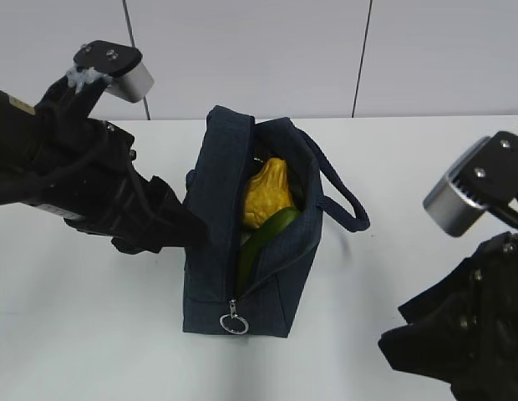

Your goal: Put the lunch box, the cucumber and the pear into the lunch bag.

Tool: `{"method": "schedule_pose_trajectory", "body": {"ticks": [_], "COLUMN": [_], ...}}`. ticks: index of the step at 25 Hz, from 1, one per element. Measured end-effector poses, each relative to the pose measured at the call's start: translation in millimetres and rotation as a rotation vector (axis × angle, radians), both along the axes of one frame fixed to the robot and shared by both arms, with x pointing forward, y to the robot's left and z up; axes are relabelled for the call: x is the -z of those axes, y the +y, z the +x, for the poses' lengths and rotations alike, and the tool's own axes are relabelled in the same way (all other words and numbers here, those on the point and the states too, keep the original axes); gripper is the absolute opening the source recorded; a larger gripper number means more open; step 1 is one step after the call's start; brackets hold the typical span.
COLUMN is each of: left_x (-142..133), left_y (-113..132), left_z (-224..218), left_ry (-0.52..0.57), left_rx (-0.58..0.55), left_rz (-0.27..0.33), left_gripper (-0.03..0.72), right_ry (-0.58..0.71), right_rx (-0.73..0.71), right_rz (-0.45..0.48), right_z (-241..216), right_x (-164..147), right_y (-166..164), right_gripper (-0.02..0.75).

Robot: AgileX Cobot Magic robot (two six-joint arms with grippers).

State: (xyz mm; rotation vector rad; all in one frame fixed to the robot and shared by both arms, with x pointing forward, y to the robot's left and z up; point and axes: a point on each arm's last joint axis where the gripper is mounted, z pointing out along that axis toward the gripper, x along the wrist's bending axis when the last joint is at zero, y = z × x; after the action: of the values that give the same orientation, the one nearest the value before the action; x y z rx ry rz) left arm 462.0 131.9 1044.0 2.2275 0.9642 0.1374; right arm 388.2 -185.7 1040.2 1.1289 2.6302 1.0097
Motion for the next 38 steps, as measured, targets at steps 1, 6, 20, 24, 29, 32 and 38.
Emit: {"method": "schedule_pose_trajectory", "body": {"ticks": [1,6,20,24,29,32,38], "left_x": [1.0,16.8,29.9,27.5,24.6,24.2,24.7], "left_y": [0.3,-1.0,-4.2,-6.7,-10.2,-11.6,-12.1], "left_z": [0.9,8.0,10.1,12.9,14.3,13.0,10.8], "left_ry": [-0.007,0.009,0.075,0.062,0.070,0.085,0.108], "left_rx": [0.003,0.025,0.031,-0.006,-0.047,-0.042,-0.029], "left_rz": [0.010,0.082,0.100,0.052,-0.014,-0.031,-0.031], "left_gripper": [0.394,0.402,0.349,0.349,0.349,0.349,0.374], "right_ry": [0.007,0.016,-0.043,-0.019,-0.006,-0.011,-0.011], "right_rx": [-0.006,-0.007,-0.040,-0.062,-0.074,-0.098,-0.120], "right_rz": [0.006,0.089,0.192,0.205,0.247,0.255,0.238], "right_z": [-1.7,-5.5,4.4,8.7,18.8,24.0,34.3], "right_x": [4.5,13.2,31.3,50.9,64.4,72.8,93.6], "right_y": [0.1,4.0,15.1,20.1,28.9,33.2,38.8], "right_gripper": [0.337,0.337,0.337,0.337,0.337,0.337,0.337]}}
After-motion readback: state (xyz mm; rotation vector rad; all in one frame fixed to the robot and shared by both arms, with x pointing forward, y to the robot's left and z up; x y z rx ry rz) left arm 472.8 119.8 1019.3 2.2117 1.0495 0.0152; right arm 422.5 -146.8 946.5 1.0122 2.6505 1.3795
